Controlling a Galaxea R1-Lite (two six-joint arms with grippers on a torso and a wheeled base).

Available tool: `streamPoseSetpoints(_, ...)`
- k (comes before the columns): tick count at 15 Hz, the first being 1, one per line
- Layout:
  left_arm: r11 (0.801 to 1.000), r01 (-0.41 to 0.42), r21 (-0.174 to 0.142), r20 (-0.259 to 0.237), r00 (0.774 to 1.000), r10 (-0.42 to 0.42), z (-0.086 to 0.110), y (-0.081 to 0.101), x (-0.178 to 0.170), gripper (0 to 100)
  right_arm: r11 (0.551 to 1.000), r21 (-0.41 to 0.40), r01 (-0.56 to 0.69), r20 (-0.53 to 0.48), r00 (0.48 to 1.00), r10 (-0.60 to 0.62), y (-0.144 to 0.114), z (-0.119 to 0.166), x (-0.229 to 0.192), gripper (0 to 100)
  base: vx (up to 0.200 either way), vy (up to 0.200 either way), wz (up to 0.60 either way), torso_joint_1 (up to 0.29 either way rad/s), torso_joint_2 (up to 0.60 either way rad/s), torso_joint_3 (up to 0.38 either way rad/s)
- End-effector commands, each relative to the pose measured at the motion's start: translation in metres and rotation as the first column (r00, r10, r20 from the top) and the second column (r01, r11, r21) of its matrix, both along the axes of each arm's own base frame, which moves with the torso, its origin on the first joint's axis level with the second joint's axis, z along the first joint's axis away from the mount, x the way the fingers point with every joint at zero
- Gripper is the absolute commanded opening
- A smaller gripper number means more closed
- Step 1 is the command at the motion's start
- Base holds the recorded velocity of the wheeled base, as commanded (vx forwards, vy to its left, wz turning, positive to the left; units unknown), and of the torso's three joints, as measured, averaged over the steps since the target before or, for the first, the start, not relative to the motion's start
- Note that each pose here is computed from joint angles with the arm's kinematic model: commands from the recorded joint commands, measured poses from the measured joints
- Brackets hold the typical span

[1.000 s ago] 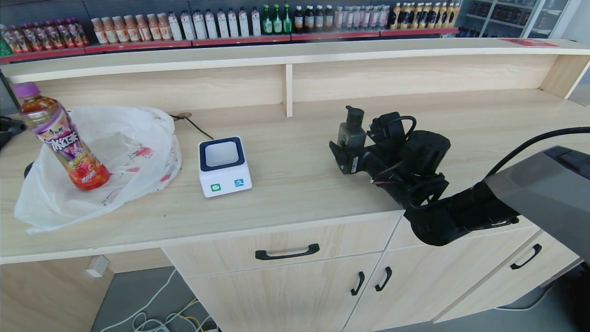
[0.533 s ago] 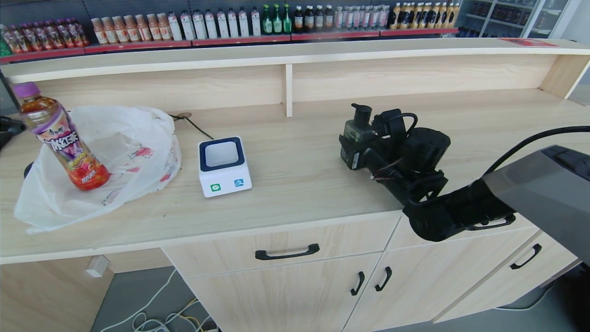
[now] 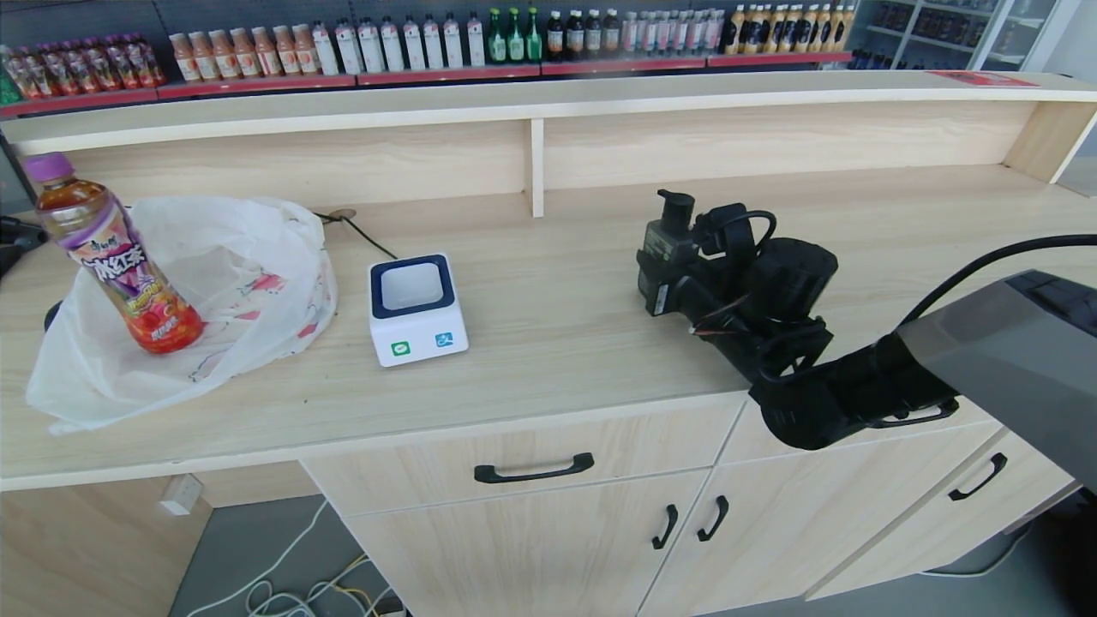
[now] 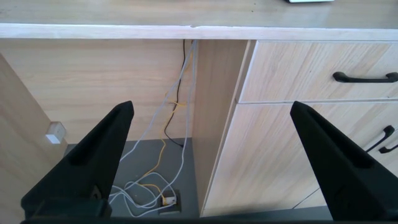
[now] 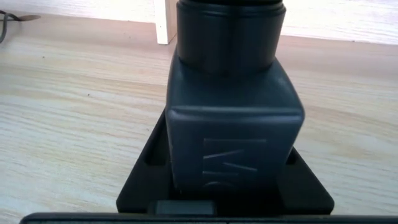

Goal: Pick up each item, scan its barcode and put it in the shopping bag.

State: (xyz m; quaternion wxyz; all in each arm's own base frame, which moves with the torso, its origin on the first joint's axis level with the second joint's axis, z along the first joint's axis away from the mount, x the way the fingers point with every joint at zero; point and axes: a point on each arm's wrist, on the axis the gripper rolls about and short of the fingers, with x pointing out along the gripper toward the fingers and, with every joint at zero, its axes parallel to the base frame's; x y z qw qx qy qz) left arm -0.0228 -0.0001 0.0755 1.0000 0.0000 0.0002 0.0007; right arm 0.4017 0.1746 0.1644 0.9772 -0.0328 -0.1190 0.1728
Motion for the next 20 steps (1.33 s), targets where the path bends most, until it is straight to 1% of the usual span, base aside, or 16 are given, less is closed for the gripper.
streamPoseSetpoints(1, 1.000, 0.000, 0.000, 0.000, 1.000, 0.000, 0.000, 0.000, 0.000, 100, 1.000, 0.007, 0.000, 0.017, 1.000, 0.000, -0.001, 0.007, -0.003, 0, 0.000, 0.000, 0.00, 0.000, 0.00, 0.000)
streamPoseSetpoints(5, 1.000, 0.000, 0.000, 0.000, 1.000, 0.000, 0.000, 0.000, 0.000, 100, 0.999, 0.029, -0.012, 0.071, 0.997, 0.010, -0.001, 0.013, -0.009, 0, 0.000, 0.000, 0.00, 0.000, 0.00, 0.000)
streamPoseSetpoints(8, 1.000, 0.000, 0.000, 0.000, 1.000, 0.000, 0.000, 0.000, 0.000, 100, 0.999, 0.025, -0.035, 0.081, 0.996, 0.033, -0.004, 0.019, -0.025, 0, 0.000, 0.000, 0.00, 0.000, 0.00, 0.000)
streamPoseSetpoints(10, 1.000, 0.000, 0.000, 0.000, 1.000, 0.000, 0.000, 0.000, 0.000, 100, 0.998, 0.036, -0.050, 0.105, 0.993, 0.046, -0.006, 0.026, -0.040, 0, 0.000, 0.000, 0.00, 0.000, 0.00, 0.000)
streamPoseSetpoints(12, 1.000, 0.000, 0.000, 0.000, 1.000, 0.000, 0.000, 0.000, 0.000, 100, 0.997, 0.036, -0.063, 0.116, 0.991, 0.059, -0.011, 0.026, -0.053, 0, 0.000, 0.000, 0.00, 0.000, 0.00, 0.000)
streamPoseSetpoints(15, 1.000, 0.000, 0.000, 0.000, 1.000, 0.000, 0.000, 0.000, 0.000, 100, 0.996, 0.053, -0.072, 0.173, 0.983, 0.062, -0.026, 0.028, -0.085, 0, 0.000, 0.000, 0.00, 0.000, 0.00, 0.000)
streamPoseSetpoints(16, 1.000, 0.000, -0.002, 0.000, 1.000, 0.000, 0.000, 0.000, 0.000, 100, 0.995, 0.055, -0.082, 0.176, 0.982, 0.071, -0.028, 0.027, -0.097, 0, 0.000, 0.000, 0.00, 0.000, 0.00, 0.000)
streamPoseSetpoints(17, 1.000, 0.000, 0.000, 0.000, 1.000, 0.000, 0.000, 0.000, 0.000, 100, 0.995, 0.049, -0.087, 0.154, 0.985, 0.079, -0.030, 0.024, -0.108, 0, 0.000, 0.000, 0.00, 0.000, 0.00, 0.000)
streamPoseSetpoints(20, 1.000, 0.000, 0.000, 0.000, 1.000, 0.000, 0.000, 0.000, 0.000, 100, 0.988, 0.030, -0.151, 0.104, 0.984, 0.147, -0.036, 0.024, -0.162, 0, 0.000, 0.000, 0.00, 0.000, 0.00, 0.000)
